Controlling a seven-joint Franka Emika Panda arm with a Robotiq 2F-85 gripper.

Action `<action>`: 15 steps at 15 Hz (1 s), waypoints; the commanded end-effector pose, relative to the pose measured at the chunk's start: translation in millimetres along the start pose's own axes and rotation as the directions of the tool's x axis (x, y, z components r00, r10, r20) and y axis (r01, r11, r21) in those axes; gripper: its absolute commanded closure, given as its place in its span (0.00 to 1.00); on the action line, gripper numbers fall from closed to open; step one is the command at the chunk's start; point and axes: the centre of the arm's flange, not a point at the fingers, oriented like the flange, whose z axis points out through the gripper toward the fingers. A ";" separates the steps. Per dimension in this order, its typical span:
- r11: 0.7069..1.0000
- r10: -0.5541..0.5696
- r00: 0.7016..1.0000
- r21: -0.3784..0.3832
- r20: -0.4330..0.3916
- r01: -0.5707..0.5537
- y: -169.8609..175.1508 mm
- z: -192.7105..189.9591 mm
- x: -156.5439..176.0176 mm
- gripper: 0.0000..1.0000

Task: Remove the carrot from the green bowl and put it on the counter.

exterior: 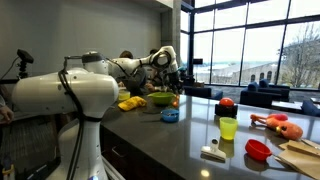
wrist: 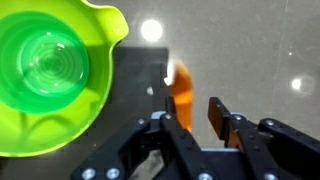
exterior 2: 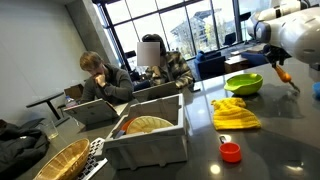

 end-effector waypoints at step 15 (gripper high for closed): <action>0.965 -0.031 0.933 -0.231 0.359 0.121 120.5 -120.4 -54.2 0.00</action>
